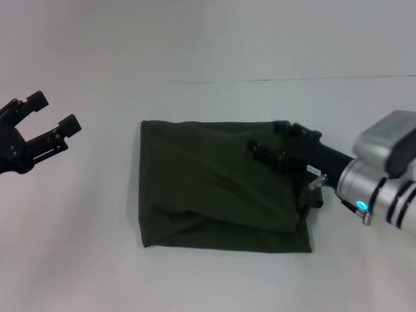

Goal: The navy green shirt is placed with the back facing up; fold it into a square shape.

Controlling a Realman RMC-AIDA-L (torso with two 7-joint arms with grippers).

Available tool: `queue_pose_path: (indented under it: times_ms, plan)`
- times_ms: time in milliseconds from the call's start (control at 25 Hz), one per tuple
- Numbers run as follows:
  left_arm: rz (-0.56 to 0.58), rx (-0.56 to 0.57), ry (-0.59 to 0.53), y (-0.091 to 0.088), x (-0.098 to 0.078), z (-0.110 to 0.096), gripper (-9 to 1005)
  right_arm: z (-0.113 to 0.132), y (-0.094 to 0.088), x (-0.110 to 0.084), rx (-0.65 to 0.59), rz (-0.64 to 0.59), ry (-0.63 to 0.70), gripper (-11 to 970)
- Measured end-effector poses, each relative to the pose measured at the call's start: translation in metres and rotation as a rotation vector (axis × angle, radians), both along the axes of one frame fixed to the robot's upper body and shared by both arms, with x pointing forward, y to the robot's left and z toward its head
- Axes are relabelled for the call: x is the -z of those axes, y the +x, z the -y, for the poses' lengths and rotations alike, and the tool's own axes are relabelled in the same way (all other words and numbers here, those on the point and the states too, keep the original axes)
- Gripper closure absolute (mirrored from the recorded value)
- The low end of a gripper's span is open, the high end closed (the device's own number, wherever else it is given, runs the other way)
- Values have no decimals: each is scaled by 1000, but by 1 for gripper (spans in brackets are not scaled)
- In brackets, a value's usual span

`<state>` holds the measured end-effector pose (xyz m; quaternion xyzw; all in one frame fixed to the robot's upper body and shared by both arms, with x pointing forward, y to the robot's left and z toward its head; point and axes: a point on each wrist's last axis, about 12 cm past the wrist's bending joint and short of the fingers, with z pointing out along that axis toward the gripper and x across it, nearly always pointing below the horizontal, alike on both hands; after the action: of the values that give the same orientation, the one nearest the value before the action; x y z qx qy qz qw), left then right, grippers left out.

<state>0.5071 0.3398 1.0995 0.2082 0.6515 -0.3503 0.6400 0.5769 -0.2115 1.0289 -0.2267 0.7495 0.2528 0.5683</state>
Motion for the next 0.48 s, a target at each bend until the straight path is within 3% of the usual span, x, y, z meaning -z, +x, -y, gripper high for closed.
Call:
queue_pose_path:
  times_ms: [120,480]
  plan:
    - [-6,-1,-6,-1,0,-1,50,-4,-9,-8,-81,56,64,165]
    - [-10,-13,-1,1,0,-2,50,-38,-23,-8,-352,69,-4,164]
